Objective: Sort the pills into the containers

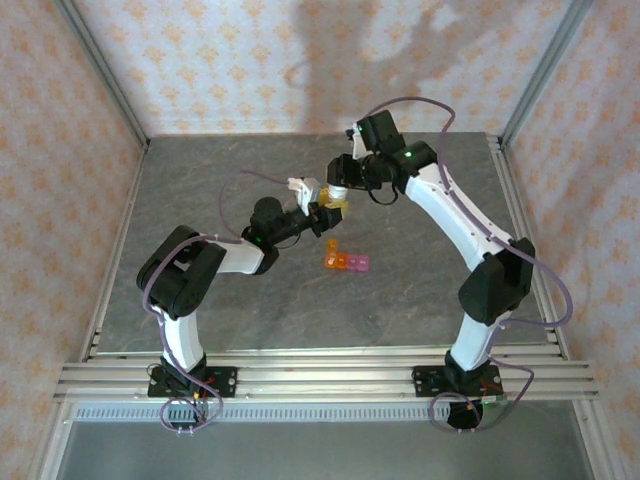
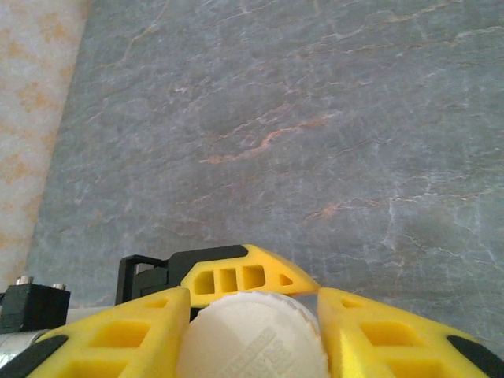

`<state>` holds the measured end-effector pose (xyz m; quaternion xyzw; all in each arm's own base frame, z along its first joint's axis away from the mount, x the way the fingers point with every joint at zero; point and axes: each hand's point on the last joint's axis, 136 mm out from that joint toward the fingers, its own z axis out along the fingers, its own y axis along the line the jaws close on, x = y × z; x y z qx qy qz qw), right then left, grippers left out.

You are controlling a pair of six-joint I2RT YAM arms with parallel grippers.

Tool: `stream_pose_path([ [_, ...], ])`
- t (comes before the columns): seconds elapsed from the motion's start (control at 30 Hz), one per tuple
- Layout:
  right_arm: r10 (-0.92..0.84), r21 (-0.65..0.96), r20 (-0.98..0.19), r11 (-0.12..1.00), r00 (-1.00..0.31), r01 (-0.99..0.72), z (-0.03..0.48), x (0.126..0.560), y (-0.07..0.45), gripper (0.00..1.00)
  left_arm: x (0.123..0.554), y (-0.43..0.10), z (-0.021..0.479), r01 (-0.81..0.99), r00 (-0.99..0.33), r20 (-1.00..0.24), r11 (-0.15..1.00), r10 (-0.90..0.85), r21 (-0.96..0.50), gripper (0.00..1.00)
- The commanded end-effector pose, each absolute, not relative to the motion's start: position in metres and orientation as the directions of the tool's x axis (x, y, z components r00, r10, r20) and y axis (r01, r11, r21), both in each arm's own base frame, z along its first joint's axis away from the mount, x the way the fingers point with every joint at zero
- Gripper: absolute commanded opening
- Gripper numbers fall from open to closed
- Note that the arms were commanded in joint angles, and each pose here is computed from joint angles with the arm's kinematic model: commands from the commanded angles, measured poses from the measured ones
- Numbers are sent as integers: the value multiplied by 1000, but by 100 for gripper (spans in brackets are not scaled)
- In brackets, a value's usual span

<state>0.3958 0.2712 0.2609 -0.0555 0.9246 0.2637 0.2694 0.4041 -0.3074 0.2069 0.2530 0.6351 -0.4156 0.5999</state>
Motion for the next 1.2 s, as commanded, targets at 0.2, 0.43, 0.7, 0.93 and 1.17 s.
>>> stream_pose_path([
  [0.2, 310, 479, -522, 877, -795, 28, 235, 394, 276, 43, 416, -287, 236, 677, 89, -984, 734, -153, -53, 0],
  [0.43, 322, 480, -551, 877, -770, 23, 254, 400, 274, 49, 419, -288, 231, 664, 86, -986, 746, -143, -51, 0],
  [0.7, 349, 519, -616, 854, -707, -30, 317, 405, 249, 73, 418, -289, 232, 673, 85, -985, 737, -149, -54, 0],
  [0.93, 276, 498, -646, 859, -712, -119, 333, 402, 232, 79, 412, -295, 235, 729, 68, -984, 681, -167, -66, 0],
  [1.17, -58, 414, -636, 815, -769, -405, 310, 388, 254, 76, 407, -303, 239, 790, 28, -980, 605, -197, -99, 0],
])
